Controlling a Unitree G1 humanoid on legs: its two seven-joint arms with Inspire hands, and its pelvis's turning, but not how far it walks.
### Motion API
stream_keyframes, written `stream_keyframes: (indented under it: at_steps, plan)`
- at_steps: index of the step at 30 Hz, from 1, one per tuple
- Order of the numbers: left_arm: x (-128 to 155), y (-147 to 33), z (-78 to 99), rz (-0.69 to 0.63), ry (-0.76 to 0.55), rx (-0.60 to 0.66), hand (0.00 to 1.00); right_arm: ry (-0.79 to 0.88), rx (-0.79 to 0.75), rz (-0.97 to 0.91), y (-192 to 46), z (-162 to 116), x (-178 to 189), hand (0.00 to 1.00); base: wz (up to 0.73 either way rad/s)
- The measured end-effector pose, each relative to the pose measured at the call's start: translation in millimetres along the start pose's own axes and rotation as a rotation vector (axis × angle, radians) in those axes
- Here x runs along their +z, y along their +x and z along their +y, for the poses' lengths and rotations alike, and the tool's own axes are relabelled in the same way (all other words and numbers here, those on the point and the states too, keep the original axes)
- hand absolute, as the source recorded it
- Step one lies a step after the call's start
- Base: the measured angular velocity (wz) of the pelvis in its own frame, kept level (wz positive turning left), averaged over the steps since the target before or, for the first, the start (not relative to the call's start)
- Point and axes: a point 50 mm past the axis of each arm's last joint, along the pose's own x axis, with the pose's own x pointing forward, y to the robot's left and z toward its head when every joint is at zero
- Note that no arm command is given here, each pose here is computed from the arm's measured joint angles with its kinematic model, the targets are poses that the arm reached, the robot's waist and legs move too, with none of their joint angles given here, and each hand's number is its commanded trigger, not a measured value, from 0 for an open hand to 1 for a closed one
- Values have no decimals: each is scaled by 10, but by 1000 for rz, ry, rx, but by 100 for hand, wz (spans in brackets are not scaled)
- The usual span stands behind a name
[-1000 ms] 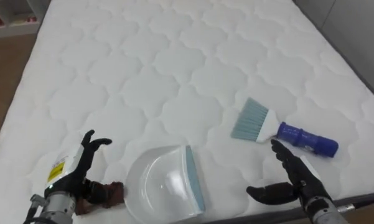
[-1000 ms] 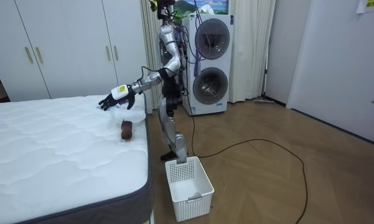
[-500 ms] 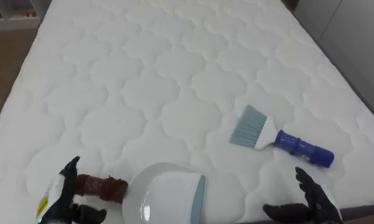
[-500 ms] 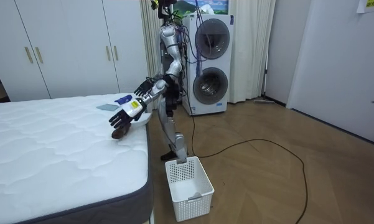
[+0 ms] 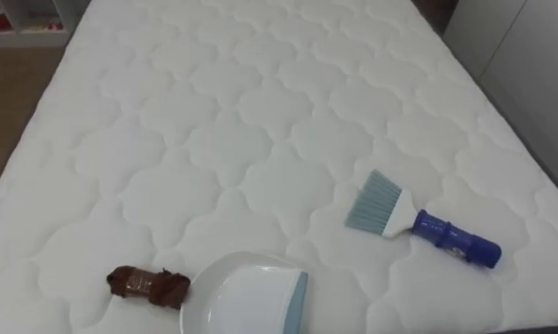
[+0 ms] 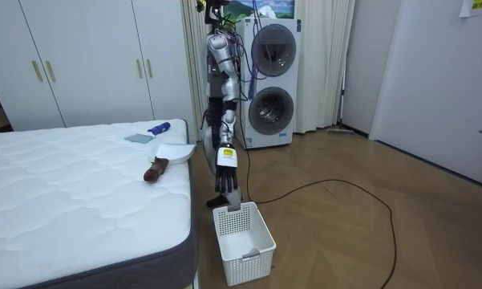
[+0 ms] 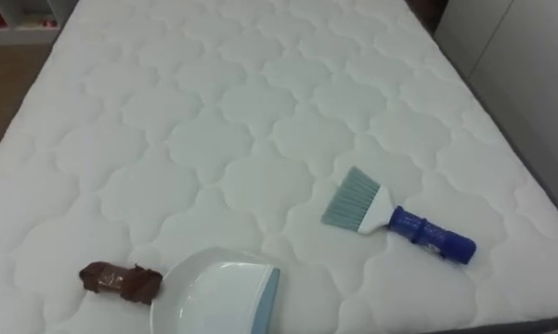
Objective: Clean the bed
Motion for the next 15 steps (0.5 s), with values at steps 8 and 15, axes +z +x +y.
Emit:
stream_keyframes:
  at_steps: [8,15]
  plan:
    - [-66,-63,-226,92,66,-208,0,-279,143,131,-12,161,-198,0,0]
    - [268,-142,-509,-25,169,-407,0,-442,215,126,-15,293,-168,0,-3]
